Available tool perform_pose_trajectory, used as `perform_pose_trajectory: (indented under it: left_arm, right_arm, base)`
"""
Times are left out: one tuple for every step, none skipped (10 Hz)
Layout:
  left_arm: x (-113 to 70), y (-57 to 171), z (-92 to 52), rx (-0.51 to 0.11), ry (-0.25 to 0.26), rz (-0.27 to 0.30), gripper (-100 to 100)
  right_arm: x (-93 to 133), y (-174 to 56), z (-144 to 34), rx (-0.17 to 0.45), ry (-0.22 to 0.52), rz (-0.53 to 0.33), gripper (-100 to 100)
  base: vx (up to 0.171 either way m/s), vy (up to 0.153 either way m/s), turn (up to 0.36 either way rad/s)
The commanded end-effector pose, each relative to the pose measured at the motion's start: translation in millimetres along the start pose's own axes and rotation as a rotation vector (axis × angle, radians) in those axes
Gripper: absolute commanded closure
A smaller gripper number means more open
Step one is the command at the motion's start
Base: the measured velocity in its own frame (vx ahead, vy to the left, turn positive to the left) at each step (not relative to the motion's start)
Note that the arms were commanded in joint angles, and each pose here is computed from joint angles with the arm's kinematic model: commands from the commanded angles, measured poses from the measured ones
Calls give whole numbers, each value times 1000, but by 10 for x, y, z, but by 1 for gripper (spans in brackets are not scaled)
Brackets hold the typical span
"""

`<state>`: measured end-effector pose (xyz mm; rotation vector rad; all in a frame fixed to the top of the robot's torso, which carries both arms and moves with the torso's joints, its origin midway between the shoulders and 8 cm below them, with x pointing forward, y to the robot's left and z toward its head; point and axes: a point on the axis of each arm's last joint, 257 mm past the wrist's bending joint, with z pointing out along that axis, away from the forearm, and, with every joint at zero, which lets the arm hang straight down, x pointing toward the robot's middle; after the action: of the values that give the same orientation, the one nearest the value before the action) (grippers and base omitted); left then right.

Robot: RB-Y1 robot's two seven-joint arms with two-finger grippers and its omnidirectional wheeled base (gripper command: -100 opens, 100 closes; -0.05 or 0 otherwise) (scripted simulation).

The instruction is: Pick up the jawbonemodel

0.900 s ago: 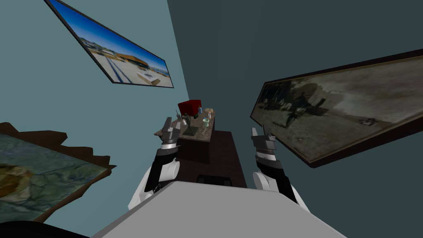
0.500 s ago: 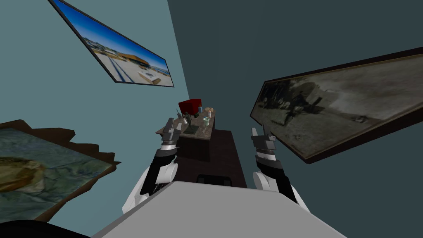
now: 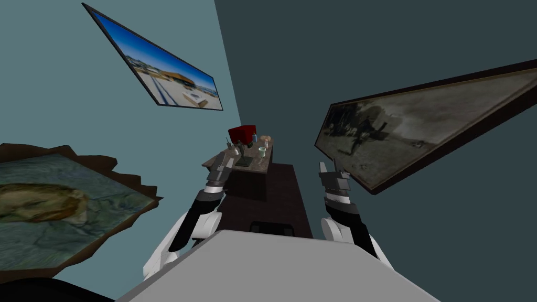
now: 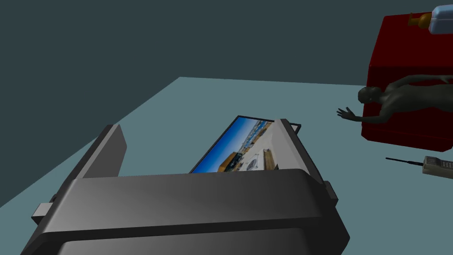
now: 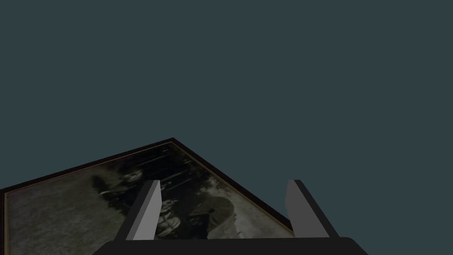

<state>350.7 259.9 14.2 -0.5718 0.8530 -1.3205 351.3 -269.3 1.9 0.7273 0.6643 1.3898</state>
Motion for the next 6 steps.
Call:
perform_pose_trajectory:
  left_arm:
    - [66,50,-41,-21,42,2,-100]
    - [104,101,-81,-42,64,-3,-100]
    - [119,102,-82,-43,76,2,-100]
    - [167,164,-131,-69,108,0,-100]
    - [201,233,-184,-97,128,-7,-100]
    - [224,236,-189,-99,148,2,-100]
  right_arm:
    - [0,0,0,0,0,0,0]
    - [0,0,0,0,0,0,0]
    - [0,0,0,0,0,0,0]
    - [0,0,0,0,0,0,0]
    - [0,0,0,0,0,0,0]
    - [0,0,0,0,0,0,0]
  base:
    - [-90,-14,-13]
    - [-125,-7,-31]
    - [-86,2,-12]
    - [-61,-7,-27]
    - [-82,-22,-65]
    - [-61,-24,-16]
